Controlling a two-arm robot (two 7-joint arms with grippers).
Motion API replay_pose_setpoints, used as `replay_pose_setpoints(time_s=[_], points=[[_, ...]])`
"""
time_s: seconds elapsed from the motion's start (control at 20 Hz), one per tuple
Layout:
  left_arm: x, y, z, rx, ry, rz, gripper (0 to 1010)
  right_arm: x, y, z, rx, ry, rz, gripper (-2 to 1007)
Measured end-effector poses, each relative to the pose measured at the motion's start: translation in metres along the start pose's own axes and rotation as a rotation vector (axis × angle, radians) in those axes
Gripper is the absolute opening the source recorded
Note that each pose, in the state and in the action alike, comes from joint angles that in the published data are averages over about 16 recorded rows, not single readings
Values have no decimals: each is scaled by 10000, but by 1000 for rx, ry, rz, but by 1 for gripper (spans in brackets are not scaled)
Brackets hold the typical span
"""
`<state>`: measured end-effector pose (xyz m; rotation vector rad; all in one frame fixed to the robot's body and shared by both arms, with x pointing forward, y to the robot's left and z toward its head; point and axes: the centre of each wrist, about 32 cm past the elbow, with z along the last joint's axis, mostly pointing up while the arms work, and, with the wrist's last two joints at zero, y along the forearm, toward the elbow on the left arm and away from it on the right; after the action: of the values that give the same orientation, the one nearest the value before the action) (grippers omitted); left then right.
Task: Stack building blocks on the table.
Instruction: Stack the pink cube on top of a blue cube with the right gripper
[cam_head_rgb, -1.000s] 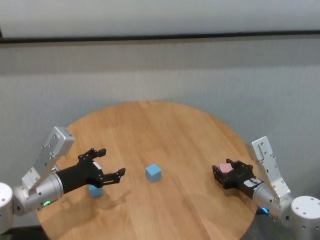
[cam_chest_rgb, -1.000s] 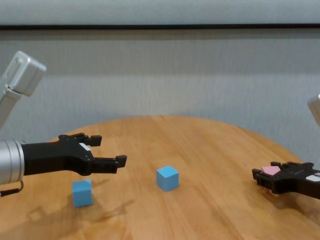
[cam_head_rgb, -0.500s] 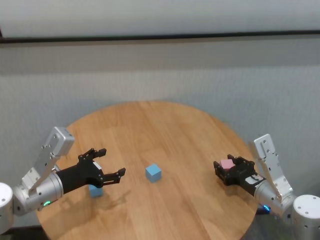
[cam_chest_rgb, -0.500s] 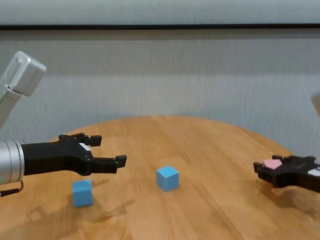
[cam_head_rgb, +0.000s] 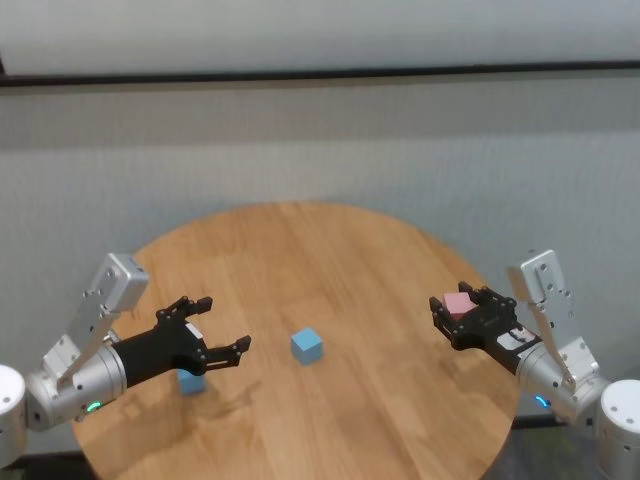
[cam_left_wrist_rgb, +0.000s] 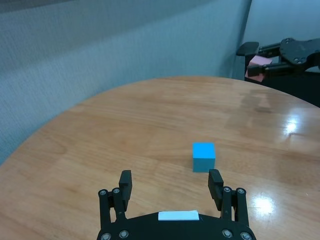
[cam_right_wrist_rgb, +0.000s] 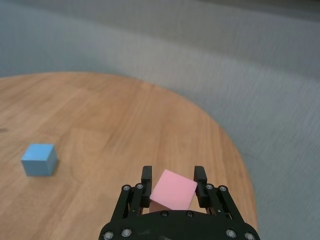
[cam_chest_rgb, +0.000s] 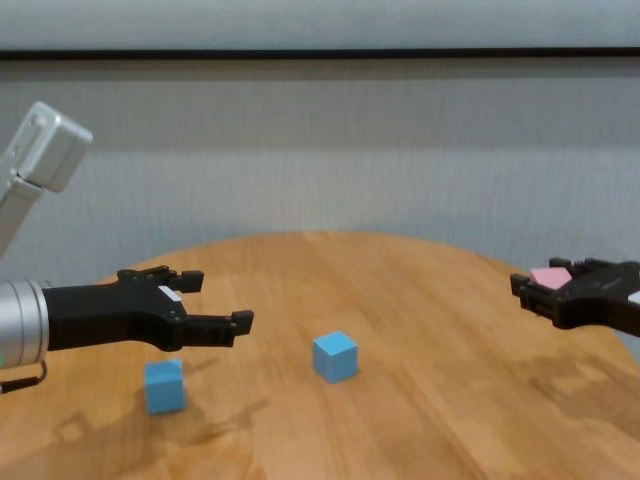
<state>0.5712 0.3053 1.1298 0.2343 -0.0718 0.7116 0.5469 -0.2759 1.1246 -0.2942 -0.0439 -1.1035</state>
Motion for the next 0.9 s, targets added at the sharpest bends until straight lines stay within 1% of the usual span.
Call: replay_pose_setpoints(time_s=[0.2, 0.3, 0.45, 0.65, 0.9], points=[[0, 0, 0, 0, 0, 0, 1003, -34, -39, 117, 30, -30, 20, 490], [0, 0, 0, 0, 0, 0, 1002, -59, -46, 174, 46, -42, 37, 490], [0, 0, 0, 0, 0, 0, 1002, -102, -33, 256, 75, -49, 71, 490], [0, 0, 0, 0, 0, 0, 1002, -167, 31, 352, 116, -48, 123, 490], [0, 0, 0, 0, 0, 0, 1002, -274, 175, 441, 153, -35, 196, 490]])
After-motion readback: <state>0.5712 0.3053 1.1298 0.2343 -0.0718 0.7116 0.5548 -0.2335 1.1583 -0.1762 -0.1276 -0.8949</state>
